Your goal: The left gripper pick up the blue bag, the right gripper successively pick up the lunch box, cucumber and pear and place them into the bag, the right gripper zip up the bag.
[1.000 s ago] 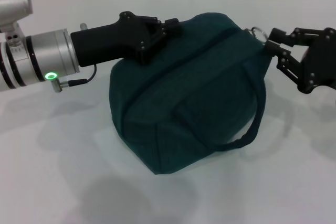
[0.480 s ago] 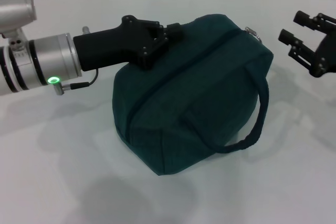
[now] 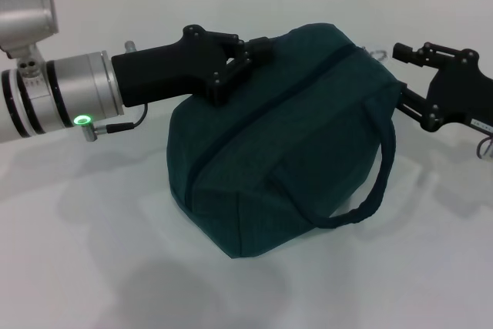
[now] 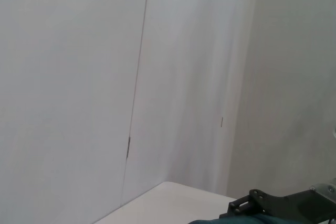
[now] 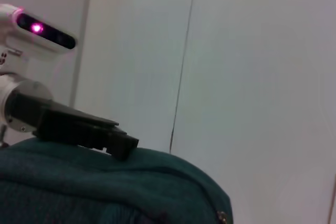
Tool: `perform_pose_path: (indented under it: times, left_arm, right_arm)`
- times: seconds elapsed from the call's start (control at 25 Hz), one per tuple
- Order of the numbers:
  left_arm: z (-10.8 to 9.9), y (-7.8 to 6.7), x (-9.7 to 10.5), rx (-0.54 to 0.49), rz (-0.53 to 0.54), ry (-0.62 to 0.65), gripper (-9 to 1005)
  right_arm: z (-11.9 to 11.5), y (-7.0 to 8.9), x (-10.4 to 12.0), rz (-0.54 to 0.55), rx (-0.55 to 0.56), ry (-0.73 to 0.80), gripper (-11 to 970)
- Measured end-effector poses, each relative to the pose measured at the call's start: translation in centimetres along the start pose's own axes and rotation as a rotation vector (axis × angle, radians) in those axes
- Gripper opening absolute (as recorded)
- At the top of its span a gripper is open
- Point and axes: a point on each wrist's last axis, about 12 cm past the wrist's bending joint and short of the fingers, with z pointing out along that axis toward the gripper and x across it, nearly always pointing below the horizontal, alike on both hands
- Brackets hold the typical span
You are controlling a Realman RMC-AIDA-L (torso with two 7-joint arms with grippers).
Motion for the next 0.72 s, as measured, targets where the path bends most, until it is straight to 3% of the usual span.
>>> perform_pose_path:
  times: [0.72]
  left_arm:
    - [0.1,0.1,-0.1,0.001,0.014,-0.002,12]
  right_arm:
    - [2.6,-0.7,-0.3,-0.059,-0.009,0.057,423]
